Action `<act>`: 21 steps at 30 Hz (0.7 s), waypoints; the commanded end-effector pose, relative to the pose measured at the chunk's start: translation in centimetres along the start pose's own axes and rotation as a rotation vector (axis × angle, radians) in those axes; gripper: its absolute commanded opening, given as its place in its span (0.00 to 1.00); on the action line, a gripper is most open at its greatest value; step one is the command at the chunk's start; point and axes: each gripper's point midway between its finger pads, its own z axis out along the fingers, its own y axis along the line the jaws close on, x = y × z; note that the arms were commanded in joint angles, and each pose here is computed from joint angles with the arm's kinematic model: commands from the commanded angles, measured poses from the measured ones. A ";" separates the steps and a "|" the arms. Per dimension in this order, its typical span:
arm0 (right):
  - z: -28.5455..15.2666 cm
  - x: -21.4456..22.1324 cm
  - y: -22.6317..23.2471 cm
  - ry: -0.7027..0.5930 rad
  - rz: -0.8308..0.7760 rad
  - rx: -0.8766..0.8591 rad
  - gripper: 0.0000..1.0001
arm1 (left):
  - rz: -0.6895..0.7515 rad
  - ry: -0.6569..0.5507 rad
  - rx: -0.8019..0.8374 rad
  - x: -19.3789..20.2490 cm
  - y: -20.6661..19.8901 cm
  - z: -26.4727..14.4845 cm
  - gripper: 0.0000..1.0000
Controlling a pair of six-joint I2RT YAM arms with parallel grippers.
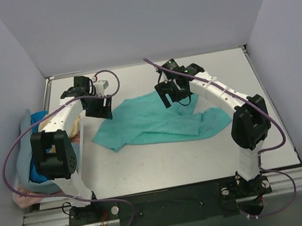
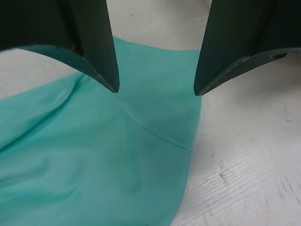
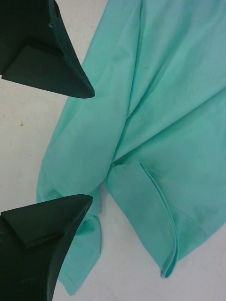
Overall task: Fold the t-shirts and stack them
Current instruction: Flatten out the tshirt
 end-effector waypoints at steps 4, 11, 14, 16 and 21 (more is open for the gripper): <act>-0.1 2.9 0.4 0.097 -0.004 0.008 0.77 | 0.017 0.061 -0.074 0.0 3.1 4.5 0.76; 0.1 4.6 -0.1 0.116 0.004 0.030 0.77 | 0.003 0.172 -0.013 1.6 3.1 8.4 0.73; -0.2 4.5 -0.5 0.102 0.010 0.039 0.77 | -0.027 0.253 0.005 3.4 3.0 9.1 0.39; -0.4 4.3 -0.6 0.088 0.017 0.039 0.78 | -0.031 0.258 0.066 3.4 1.9 8.7 0.00; -1.0 3.6 -1.2 0.054 0.042 0.029 0.80 | -0.071 -0.007 0.028 -6.2 3.0 2.9 0.00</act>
